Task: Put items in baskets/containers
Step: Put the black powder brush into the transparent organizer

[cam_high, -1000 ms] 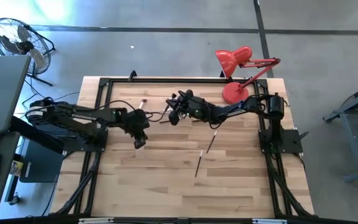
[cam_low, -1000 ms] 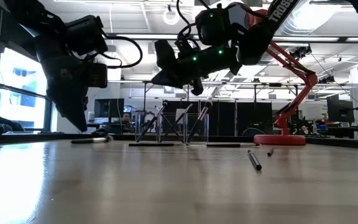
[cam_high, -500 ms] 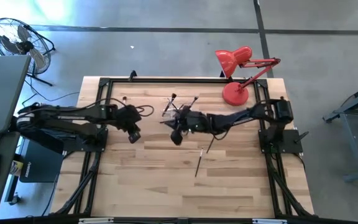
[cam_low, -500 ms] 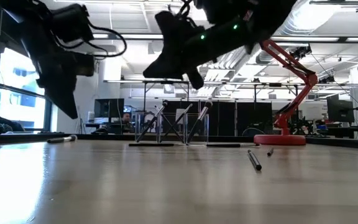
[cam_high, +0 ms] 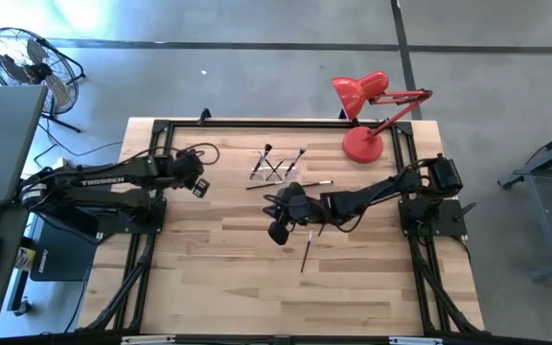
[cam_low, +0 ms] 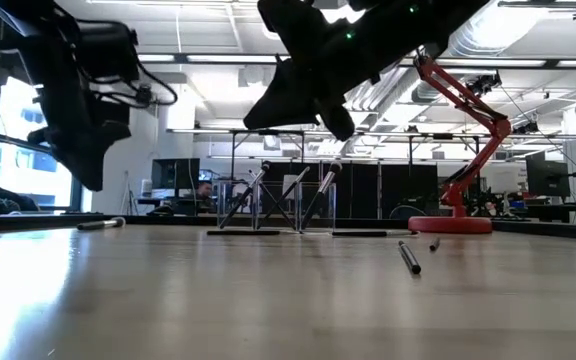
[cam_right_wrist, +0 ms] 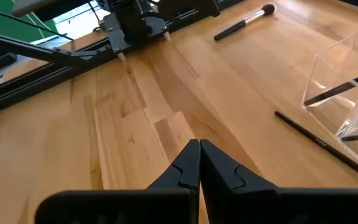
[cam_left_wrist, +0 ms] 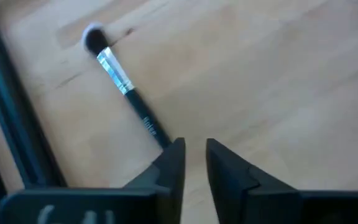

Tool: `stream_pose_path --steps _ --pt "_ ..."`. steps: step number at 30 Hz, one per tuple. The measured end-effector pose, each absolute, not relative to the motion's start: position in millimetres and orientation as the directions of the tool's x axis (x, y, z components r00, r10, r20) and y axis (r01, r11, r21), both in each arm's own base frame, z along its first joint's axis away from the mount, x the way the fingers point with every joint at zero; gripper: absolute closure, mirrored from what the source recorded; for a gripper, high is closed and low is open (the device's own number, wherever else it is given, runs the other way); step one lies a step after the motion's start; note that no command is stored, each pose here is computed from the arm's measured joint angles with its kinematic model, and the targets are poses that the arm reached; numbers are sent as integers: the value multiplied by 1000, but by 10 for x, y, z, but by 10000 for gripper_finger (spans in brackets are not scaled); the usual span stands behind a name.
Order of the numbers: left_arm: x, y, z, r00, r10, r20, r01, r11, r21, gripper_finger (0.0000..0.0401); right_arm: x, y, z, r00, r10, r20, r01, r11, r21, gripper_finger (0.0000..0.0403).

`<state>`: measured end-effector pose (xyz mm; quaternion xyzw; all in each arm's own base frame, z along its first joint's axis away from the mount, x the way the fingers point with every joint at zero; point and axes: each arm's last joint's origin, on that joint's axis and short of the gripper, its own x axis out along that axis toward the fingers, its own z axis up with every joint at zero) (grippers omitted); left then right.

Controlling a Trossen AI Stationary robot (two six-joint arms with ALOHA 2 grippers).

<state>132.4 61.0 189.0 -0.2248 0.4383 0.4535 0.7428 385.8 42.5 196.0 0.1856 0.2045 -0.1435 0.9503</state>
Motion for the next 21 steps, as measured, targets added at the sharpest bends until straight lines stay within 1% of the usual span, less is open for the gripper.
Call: stream_pose_path --steps 3,6,10,13,16,21 --pt "1298 748 1837 134 474 -870 -907 412 85 298 3852 454 1956 874 -193 -446 346 891 292 403" --pt "1280 877 1774 74 460 -885 -925 364 112 264 3846 490 1952 874 -186 -449 347 886 307 402" --pt "1271 1045 1698 50 432 -901 -945 311 97 232 3828 541 1933 866 -176 -469 344 888 304 403" --pt "1271 1161 1640 41 420 -907 -961 265 79 222 3814 584 1921 861 -166 -481 343 887 308 403" --pt "1268 1262 1597 39 422 -906 -972 225 64 220 3801 626 1909 857 -158 -491 347 881 321 402" --pt "1286 1414 1532 88 412 -907 -978 207 -1 219 3771 699 1884 844 -143 -517 344 884 317 402"
